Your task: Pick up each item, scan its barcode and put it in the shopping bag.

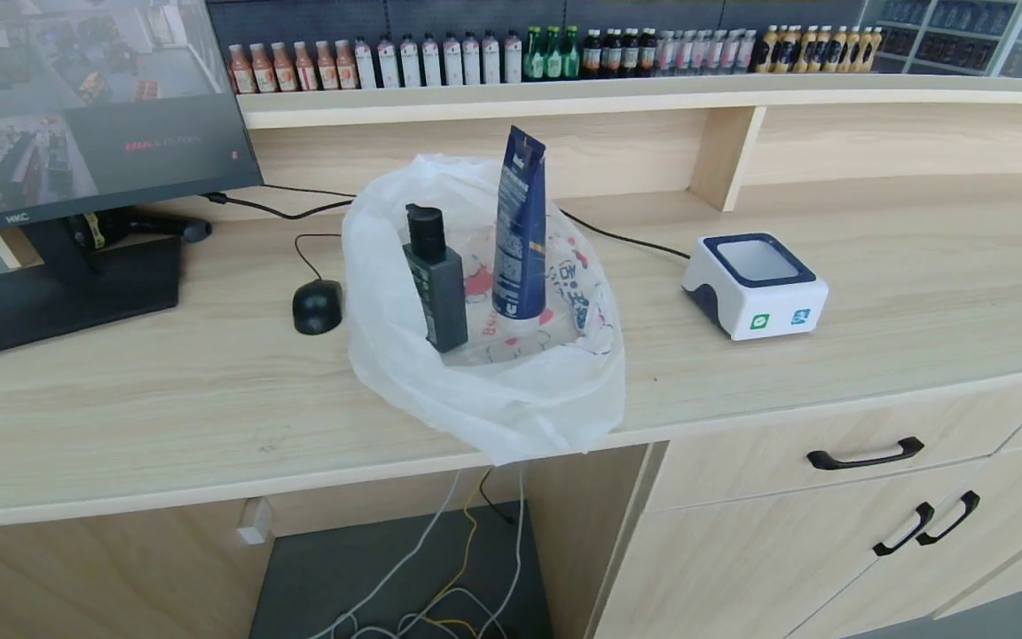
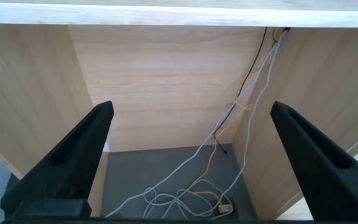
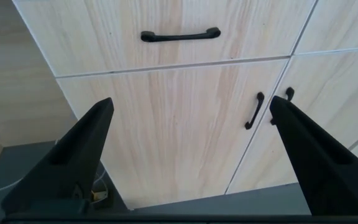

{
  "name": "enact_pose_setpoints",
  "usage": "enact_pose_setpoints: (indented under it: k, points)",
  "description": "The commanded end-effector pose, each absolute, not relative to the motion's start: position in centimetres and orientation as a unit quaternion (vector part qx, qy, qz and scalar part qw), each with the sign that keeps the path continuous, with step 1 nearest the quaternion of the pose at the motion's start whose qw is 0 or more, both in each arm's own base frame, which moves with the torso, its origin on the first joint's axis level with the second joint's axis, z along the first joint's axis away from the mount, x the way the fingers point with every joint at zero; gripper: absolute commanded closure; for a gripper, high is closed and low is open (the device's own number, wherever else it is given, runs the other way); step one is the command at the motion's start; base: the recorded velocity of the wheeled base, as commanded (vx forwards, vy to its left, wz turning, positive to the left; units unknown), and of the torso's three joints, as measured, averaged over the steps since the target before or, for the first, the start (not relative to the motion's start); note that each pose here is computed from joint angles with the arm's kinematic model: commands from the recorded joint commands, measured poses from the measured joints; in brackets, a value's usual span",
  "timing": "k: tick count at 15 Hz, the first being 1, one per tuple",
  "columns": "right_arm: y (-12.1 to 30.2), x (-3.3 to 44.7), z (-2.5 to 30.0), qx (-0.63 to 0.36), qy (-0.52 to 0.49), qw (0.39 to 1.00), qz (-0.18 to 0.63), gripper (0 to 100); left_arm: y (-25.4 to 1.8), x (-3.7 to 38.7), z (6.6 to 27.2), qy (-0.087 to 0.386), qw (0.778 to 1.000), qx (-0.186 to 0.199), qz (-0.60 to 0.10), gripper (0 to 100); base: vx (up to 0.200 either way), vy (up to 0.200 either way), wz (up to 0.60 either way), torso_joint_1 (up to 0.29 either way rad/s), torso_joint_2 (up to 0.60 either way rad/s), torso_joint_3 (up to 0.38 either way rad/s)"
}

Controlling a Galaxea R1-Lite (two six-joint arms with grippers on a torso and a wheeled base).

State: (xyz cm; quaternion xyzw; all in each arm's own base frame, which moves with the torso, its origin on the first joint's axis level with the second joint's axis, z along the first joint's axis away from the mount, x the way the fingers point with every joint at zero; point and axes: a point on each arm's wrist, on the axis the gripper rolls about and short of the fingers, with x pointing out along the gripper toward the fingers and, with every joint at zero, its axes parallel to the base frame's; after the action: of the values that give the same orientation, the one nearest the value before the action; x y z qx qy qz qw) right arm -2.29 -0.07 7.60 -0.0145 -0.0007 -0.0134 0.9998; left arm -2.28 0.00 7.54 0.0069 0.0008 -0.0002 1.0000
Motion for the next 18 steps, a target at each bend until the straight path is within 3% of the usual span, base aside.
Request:
enact_pose_setpoints:
  k: [1, 14, 18]
  points:
    - [-0.07, -2.29, 7.59, -0.015, -0.001, 1.000, -0.013, 0, 0.00, -2.28, 7.53, 0.001, 1.000, 0.006, 0.001, 0, 0.000, -0.200, 0.00, 0.002, 0.00, 0.002]
    - [-0.07, -2.29, 7.59, -0.012, -0.001, 1.000, -0.013, 0, 0.00, -2.28, 7.55, 0.000, 1.000, -0.005, 0.001, 0, 0.000, -0.200, 0.00, 0.002, 0.00, 0.002]
    - [-0.07, -2.29, 7.59, -0.013, -0.001, 1.000, -0.013, 0, 0.00, -2.28, 7.55, 0.000, 1.000, -0.005, 0.001, 0, 0.000, 0.000, 0.00, 0.000, 0.00, 0.000]
